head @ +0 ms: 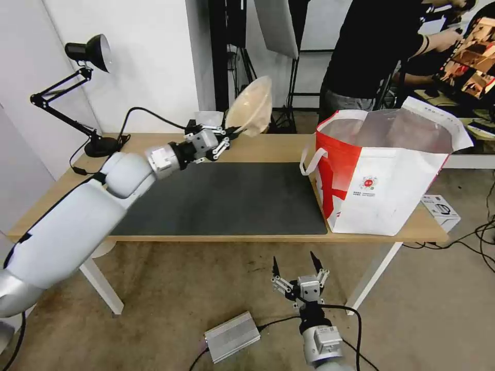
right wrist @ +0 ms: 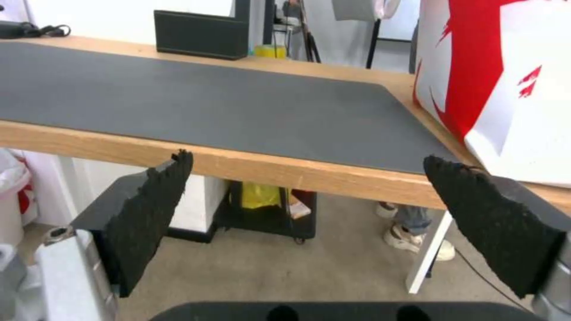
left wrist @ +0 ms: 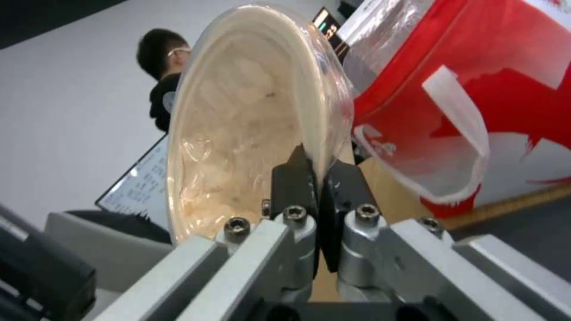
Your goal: Pick up the trash from the table and place it into the takeout bag.
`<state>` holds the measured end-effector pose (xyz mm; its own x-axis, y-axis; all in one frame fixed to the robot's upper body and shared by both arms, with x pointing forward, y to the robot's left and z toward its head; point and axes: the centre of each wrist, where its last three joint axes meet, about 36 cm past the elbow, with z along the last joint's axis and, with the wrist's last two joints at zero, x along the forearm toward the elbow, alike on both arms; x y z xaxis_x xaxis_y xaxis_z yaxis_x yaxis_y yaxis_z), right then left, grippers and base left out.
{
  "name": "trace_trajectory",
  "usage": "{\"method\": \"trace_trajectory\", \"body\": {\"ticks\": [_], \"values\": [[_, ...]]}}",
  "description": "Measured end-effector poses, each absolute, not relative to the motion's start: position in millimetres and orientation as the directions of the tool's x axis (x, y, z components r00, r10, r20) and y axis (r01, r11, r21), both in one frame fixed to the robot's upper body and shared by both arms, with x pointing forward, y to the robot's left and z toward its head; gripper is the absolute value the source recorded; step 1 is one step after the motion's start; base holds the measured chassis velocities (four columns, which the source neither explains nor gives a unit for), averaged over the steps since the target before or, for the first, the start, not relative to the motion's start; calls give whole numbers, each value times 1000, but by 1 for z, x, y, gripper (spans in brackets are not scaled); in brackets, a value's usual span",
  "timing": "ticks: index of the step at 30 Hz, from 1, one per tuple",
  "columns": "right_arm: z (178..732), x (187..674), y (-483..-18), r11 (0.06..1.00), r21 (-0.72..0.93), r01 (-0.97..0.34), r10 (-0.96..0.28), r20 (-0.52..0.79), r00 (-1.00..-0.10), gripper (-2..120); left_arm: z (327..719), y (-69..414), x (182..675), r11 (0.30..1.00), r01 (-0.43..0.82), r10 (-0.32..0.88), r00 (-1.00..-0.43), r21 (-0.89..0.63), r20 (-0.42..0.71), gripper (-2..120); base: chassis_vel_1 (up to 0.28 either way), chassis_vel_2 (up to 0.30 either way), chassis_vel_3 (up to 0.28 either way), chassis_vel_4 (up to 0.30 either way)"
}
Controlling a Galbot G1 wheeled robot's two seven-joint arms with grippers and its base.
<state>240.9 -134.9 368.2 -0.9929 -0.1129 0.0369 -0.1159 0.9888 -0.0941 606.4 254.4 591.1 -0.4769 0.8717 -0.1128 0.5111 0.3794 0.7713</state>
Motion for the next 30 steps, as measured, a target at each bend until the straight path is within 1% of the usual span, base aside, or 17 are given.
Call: {"method": "trace_trajectory", "body": {"ticks": [7, 18, 21, 30], "values": [[369, 241, -131, 989, -86, -116, -114, 35, -993, 98, 589, 227, 620, 361, 529, 892, -436, 768, -119, 0, 0, 0, 0, 0], [368, 241, -129, 990, -84, -113, -111, 33, -993, 98, 596, 196, 636, 331, 534, 912, -392, 778, -120, 0, 0, 0, 0, 0], [369, 242, -128, 991, -79, -109, -107, 31, -994, 98, 600, 179, 646, 312, 521, 921, -370, 795, -119, 0, 0, 0, 0, 0], [368, 240, -130, 992, -81, -95, -94, 28, -995, 98, 604, 144, 662, 267, 492, 938, -330, 829, -106, 0, 0, 0, 0, 0]]}}
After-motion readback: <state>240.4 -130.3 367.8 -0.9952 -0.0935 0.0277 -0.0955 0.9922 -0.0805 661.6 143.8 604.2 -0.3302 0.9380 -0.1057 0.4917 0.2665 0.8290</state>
